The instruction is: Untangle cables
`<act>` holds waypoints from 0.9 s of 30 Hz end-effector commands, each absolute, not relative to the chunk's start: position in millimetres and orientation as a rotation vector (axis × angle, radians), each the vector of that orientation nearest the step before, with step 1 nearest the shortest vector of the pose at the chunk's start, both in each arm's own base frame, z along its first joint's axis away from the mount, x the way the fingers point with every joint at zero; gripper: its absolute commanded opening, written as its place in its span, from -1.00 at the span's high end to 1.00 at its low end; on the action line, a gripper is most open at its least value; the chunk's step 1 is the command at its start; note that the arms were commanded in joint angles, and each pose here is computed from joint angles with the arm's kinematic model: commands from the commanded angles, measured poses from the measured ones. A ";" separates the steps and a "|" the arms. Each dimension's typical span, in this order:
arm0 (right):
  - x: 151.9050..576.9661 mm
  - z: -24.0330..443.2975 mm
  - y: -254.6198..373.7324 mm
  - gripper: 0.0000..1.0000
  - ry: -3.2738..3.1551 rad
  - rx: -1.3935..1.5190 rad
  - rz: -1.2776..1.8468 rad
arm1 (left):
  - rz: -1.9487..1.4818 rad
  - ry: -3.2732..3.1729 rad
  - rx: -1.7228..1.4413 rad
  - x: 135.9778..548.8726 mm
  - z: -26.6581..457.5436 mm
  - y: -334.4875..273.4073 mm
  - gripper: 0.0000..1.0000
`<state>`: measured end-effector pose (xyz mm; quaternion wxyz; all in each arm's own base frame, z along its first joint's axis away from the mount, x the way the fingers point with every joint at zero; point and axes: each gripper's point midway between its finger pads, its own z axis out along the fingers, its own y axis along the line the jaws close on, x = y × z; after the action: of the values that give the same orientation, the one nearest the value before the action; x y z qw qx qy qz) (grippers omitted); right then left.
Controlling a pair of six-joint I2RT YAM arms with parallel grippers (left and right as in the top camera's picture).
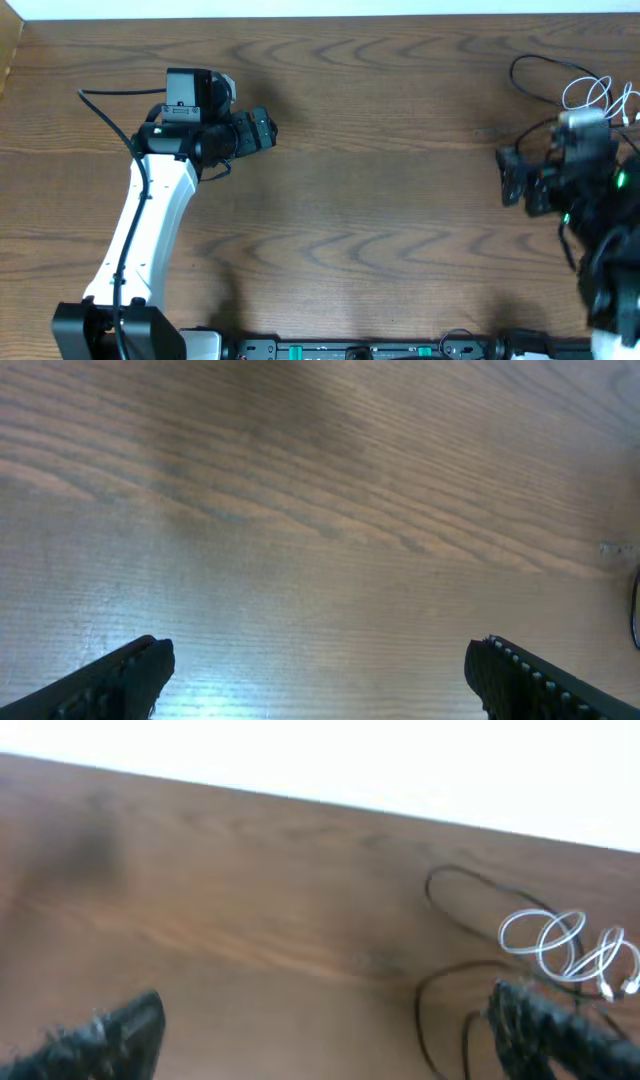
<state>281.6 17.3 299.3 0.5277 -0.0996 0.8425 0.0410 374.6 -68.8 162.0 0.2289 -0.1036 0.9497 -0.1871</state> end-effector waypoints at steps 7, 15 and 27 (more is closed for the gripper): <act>248.9 259.7 20.9 -0.98 1.667 -0.315 -0.031 | -0.506 2.618 -0.273 373.9 160.3 -67.4 -0.96; 241.5 215.2 30.0 -0.99 1.470 -0.347 -0.030 | -0.506 2.618 -0.273 373.9 160.3 -67.4 -0.96; 242.9 169.8 30.9 -0.98 1.556 -0.333 -0.001 | -0.506 2.618 -0.273 373.9 160.5 -67.4 -0.96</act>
<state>243.0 30.7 181.1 0.7140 -0.1552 0.6827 -0.0076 374.3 -68.8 161.4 0.2280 -0.1038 0.9499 -0.1870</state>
